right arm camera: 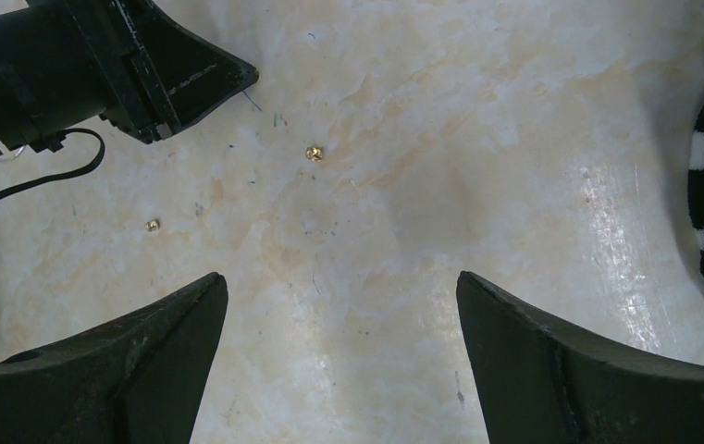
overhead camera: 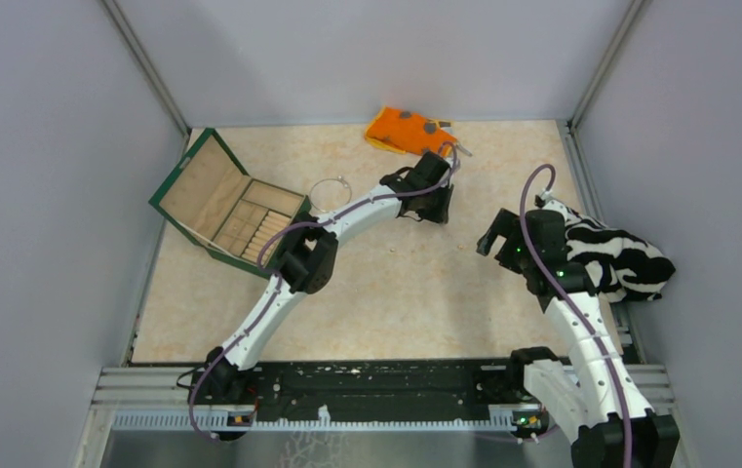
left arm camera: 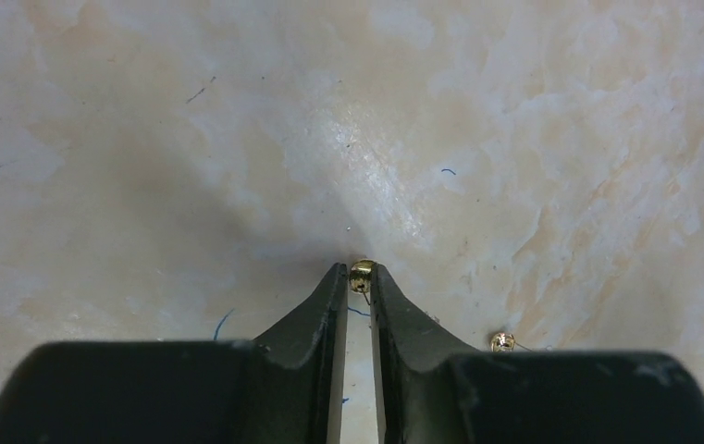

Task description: Organize the mixed jewelry

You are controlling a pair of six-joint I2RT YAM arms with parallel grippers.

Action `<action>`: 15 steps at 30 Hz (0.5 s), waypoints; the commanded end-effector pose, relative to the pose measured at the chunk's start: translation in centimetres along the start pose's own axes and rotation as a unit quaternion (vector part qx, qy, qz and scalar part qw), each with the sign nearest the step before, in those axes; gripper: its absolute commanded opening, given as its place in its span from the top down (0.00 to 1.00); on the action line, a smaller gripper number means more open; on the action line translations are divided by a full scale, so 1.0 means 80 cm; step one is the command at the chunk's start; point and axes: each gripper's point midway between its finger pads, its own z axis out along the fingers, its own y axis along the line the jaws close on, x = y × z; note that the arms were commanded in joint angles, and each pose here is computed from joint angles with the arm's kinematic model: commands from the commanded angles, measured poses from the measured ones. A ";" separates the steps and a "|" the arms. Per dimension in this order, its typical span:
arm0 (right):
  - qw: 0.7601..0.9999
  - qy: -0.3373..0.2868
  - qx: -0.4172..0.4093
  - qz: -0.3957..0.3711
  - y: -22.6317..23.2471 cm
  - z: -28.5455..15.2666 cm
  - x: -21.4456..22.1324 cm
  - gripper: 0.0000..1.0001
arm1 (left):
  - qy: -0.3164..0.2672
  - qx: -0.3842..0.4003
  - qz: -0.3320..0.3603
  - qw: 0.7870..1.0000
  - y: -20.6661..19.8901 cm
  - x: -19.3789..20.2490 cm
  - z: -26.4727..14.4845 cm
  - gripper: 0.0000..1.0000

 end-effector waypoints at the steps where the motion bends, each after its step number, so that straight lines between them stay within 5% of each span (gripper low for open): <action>1: 0.999 -0.041 -0.027 0.000 0.021 -0.009 -0.037 0.07 | -0.010 0.011 -0.003 1.000 -0.009 -0.008 0.004 0.82; 6: 0.999 -0.040 -0.028 -0.001 0.022 -0.009 -0.038 0.07 | -0.017 0.007 -0.003 1.000 -0.010 -0.017 -0.005 0.99; 15: 0.999 -0.041 -0.028 0.001 0.022 -0.009 -0.038 0.07 | -0.041 0.024 0.017 0.999 -0.032 -0.053 -0.071 1.00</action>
